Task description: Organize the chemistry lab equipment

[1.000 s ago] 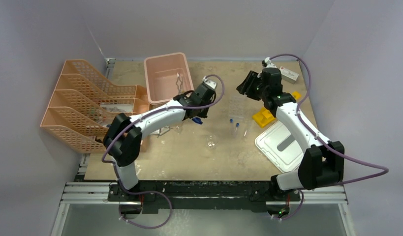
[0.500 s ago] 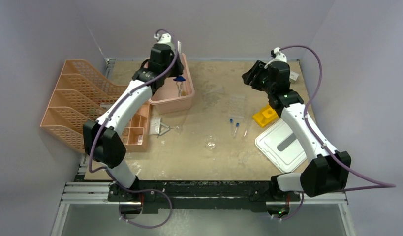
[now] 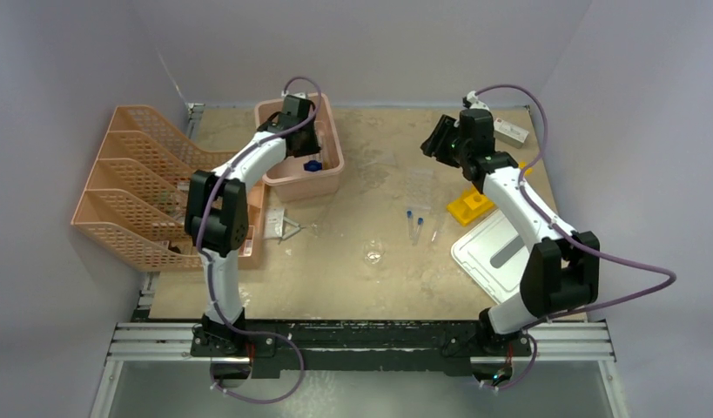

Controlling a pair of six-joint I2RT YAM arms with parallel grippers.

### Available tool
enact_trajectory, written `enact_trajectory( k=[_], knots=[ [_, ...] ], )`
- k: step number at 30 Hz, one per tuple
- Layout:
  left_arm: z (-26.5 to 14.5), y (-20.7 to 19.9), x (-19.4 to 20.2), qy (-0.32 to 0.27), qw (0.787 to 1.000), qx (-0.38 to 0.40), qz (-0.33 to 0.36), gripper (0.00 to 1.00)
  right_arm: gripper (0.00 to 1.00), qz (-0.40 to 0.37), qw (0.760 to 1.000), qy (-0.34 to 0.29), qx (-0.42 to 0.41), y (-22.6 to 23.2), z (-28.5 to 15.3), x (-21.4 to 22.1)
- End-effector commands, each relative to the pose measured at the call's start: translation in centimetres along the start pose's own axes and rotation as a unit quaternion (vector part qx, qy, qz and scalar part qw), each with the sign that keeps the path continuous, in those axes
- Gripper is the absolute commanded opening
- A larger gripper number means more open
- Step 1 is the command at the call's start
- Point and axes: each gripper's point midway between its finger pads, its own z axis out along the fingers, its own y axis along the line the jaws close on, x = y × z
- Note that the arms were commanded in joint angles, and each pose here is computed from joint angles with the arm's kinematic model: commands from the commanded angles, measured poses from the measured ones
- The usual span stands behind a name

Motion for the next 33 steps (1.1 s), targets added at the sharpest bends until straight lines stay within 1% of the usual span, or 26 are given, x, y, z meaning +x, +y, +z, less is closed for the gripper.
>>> enact_trajectory(
  k=[1, 4, 7, 10, 12, 14, 17, 20, 26, 33],
  knots=[
    [1.0, 0.0, -0.7, 0.006, 1.000, -0.008, 0.013, 0.20, 0.54, -0.008, 0.999, -0.038, -0.008, 1.1, 0.1, -3.0],
    [2.5, 0.1, 0.3, 0.026, 1.000, 0.001, 0.015, 0.21, 0.54, -0.011, 0.999, -0.038, 0.000, 0.9, 0.7, -3.2],
    [4.0, 0.7, 0.9, 0.047, 0.999, 0.005, 0.002, 0.21, 0.54, -0.020, 0.999, -0.037, 0.003, 0.9, 1.1, -3.5],
    [4.6, 0.4, 1.1, 0.051, 0.998, 0.021, -0.006, 0.22, 0.54, -0.025, 0.999, -0.037, 0.004, 1.0, 1.4, -3.7],
    [4.9, -0.1, 1.6, 0.062, 0.997, 0.039, -0.004, 0.24, 0.54, -0.025, 0.999, -0.038, 0.006, 1.0, 1.5, -3.8],
    [5.3, 0.0, 2.3, 0.075, 0.996, 0.041, -0.005, 0.25, 0.54, -0.026, 0.999, -0.037, 0.006, 0.9, 1.6, -3.7],
    [5.8, 0.1, 2.8, 0.083, 0.996, 0.042, -0.009, 0.28, 0.55, -0.029, 0.999, -0.038, 0.006, 0.9, 1.5, -3.8],
    [5.9, -0.1, 2.8, 0.086, 0.995, 0.047, -0.010, 0.34, 0.55, -0.029, 0.999, -0.038, 0.007, 0.8, 1.4, -3.8],
    [5.0, -0.6, 1.3, 0.073, 0.996, 0.050, -0.005, 0.47, 0.55, -0.042, 0.998, -0.041, -0.001, 1.0, 0.8, -3.8],
    [1.7, -1.8, -2.2, 0.037, 0.997, 0.063, -0.001, 0.54, 0.55, -0.047, 0.998, -0.046, -0.005, 1.1, -0.3, -3.8]
  ],
)
